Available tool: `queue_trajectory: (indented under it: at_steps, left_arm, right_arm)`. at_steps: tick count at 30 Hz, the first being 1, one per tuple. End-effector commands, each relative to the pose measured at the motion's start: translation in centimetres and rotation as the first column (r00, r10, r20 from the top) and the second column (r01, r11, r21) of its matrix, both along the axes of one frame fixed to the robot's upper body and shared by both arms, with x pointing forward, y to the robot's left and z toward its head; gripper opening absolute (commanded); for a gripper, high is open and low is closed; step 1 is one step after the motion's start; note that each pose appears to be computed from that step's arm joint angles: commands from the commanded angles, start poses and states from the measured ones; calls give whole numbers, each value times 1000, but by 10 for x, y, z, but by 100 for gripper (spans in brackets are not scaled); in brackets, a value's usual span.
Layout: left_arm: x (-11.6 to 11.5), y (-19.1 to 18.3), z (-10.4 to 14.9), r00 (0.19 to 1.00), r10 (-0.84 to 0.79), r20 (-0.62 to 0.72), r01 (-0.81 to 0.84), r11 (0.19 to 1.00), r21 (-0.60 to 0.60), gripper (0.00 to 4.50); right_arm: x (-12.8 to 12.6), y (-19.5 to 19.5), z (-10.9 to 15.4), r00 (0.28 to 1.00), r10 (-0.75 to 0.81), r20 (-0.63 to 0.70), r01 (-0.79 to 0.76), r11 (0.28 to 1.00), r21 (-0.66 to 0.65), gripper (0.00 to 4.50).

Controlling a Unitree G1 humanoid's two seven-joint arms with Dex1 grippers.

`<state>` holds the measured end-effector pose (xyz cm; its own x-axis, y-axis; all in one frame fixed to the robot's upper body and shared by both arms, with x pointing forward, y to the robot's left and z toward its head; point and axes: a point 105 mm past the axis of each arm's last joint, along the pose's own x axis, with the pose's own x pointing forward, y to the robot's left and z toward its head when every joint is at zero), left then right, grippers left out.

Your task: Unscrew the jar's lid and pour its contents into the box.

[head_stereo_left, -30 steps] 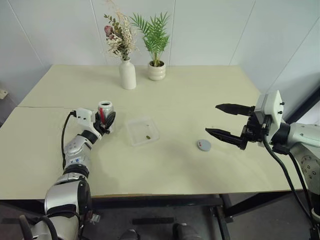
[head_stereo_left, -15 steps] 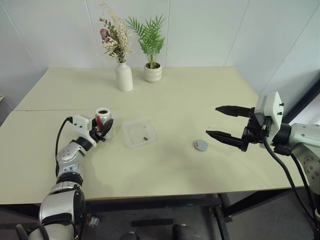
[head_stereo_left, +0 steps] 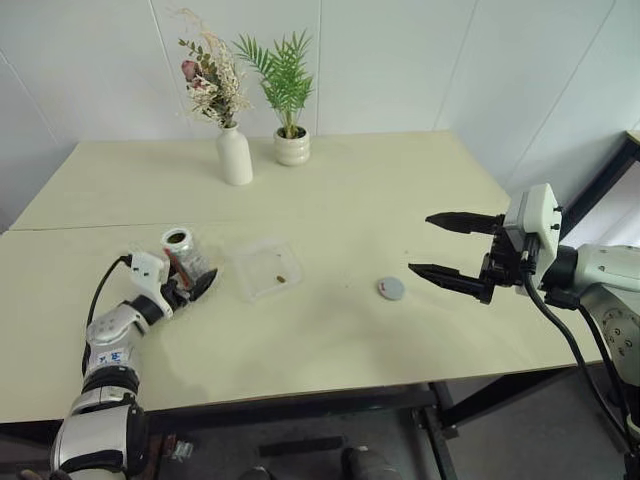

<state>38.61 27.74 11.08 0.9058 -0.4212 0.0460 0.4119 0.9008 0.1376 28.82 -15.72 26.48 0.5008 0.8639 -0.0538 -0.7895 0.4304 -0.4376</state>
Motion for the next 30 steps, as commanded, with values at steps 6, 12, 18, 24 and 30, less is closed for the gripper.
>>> queue_trajectory:
  at_steps: [6, 12, 18, 24, 30]
  left_arm:
    - [-6, 6, 17, 999, -38, 39, 36, 998, 47, 444]
    - [-18, 8, 20, 991, -132, -15, 133, 987, 85, 444]
    - [-55, 29, 28, 945, -277, -172, 306, 936, 174, 444]
    - [-73, 54, 85, 925, -364, -111, 379, 905, 194, 444]
    - [-83, 54, 112, 876, -481, -36, 476, 851, 220, 444]
  right_arm:
    - [0, 4, 9, 999, 32, 41, -32, 999, -5, 418]
    - [2, 4, 10, 999, 40, 37, -39, 999, -10, 418]
    - [0, -1, 12, 999, 36, 36, -35, 999, -27, 418]
    - [-3, -6, 14, 999, 27, 42, -25, 998, -52, 418]
    - [-4, -13, 16, 998, 13, 58, -9, 998, -63, 418]
